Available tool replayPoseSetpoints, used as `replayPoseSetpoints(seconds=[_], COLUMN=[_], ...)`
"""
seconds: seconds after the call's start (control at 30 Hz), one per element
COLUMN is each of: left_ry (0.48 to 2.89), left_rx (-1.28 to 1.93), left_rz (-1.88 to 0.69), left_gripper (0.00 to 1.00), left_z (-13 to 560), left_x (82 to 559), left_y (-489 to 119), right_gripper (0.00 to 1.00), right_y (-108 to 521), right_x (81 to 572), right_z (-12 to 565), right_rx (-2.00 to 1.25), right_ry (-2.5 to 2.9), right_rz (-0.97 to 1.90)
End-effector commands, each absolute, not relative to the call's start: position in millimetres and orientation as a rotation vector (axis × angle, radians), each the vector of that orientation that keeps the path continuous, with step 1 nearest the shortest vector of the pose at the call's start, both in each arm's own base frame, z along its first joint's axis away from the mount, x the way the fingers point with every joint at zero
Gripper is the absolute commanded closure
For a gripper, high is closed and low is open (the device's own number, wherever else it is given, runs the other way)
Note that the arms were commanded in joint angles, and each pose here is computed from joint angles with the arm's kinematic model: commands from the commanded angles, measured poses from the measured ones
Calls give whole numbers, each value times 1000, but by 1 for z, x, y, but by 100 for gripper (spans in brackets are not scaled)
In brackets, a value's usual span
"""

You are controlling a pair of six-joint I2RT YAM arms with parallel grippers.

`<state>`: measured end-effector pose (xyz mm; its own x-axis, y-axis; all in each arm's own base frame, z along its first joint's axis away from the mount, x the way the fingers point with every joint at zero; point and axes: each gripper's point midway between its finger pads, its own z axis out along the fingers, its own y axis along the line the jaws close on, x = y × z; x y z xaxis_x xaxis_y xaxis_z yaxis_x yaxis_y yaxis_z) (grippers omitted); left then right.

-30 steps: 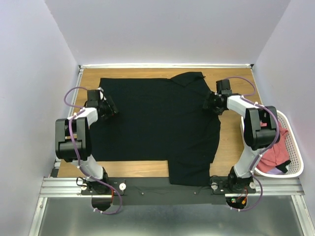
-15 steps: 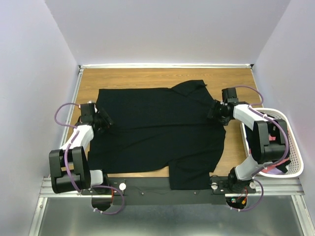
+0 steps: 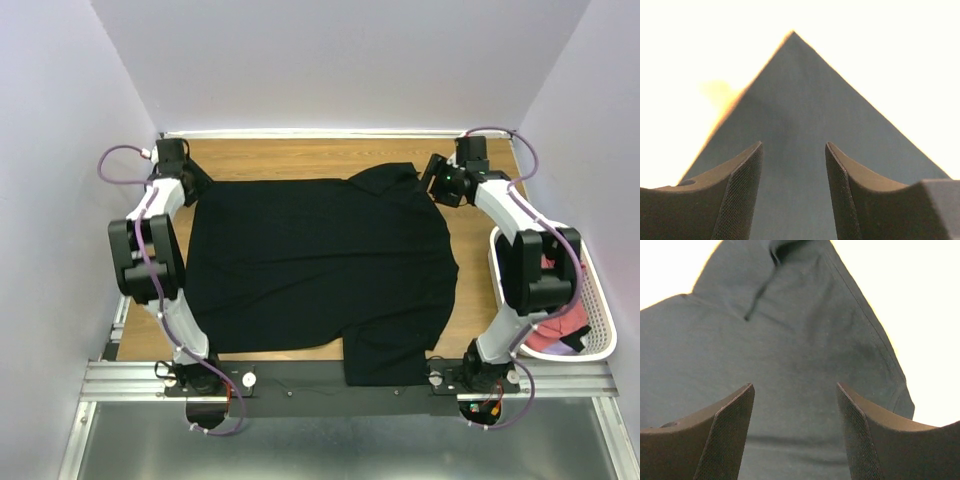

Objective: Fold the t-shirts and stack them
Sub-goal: Fold the tshirt

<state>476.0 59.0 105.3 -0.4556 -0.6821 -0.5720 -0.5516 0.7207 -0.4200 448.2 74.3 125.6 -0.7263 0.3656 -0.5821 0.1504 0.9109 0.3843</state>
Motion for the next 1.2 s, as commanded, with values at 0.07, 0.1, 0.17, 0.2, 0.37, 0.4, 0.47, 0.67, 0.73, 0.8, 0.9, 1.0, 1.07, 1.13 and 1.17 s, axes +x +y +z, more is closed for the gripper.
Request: replayPoseSetpoints(seconds=[0.07, 0.1, 0.17, 0.2, 0.37, 0.4, 0.47, 0.67, 0.73, 0.8, 0.9, 1.0, 1.07, 1.13, 1.17], left_ry=[2170, 2159, 2156, 2160, 2182, 2176, 2197, 2215, 2226, 2232, 2251, 2263, 2276, 2296, 2318], left_rx=[-1047, -1052, -1055, -1060, -1073, -1070, -1070, -1058, -1062, -1067, -1065, -1059, -1056, -1052, -1043], left_rz=[-71, -68, -63, -60, -78, -82, -83, -92, -98, -94, -90, -53, -27, -13, -1], left_gripper=[40, 40, 40, 40, 40, 40, 40, 40, 40, 40, 40, 47, 51, 54, 55], left_z=[93, 93, 91, 87, 68, 71, 59, 46, 40, 36, 27, 22, 20, 17, 15], left_x=[515, 527, 538, 546, 567, 569, 571, 580, 580, 579, 577, 576, 573, 572, 568], left_y=[92, 95, 97, 99, 100, 100, 98, 98, 96, 97, 96, 96, 96, 96, 95], right_gripper=[26, 26, 26, 26, 26, 26, 26, 26, 26, 26, 26, 26, 26, 26, 26], right_y=[80, 83, 84, 87, 91, 92, 94, 100, 99, 99, 100, 100, 101, 100, 100], right_x=[448, 447, 445, 445, 442, 442, 442, 440, 440, 439, 439, 440, 440, 440, 440], right_z=[94, 91, 85, 83, 76, 76, 73, 67, 67, 66, 64, 62, 62, 62, 62], right_rx=[300, 294, 285, 276, 262, 259, 258, 238, 236, 239, 237, 242, 240, 243, 242], right_ry=[2446, 2453, 2464, 2465, 2471, 2470, 2475, 2487, 2488, 2490, 2493, 2495, 2497, 2495, 2494], right_rz=[425, 435, 444, 452, 474, 475, 488, 512, 507, 505, 510, 509, 509, 506, 508])
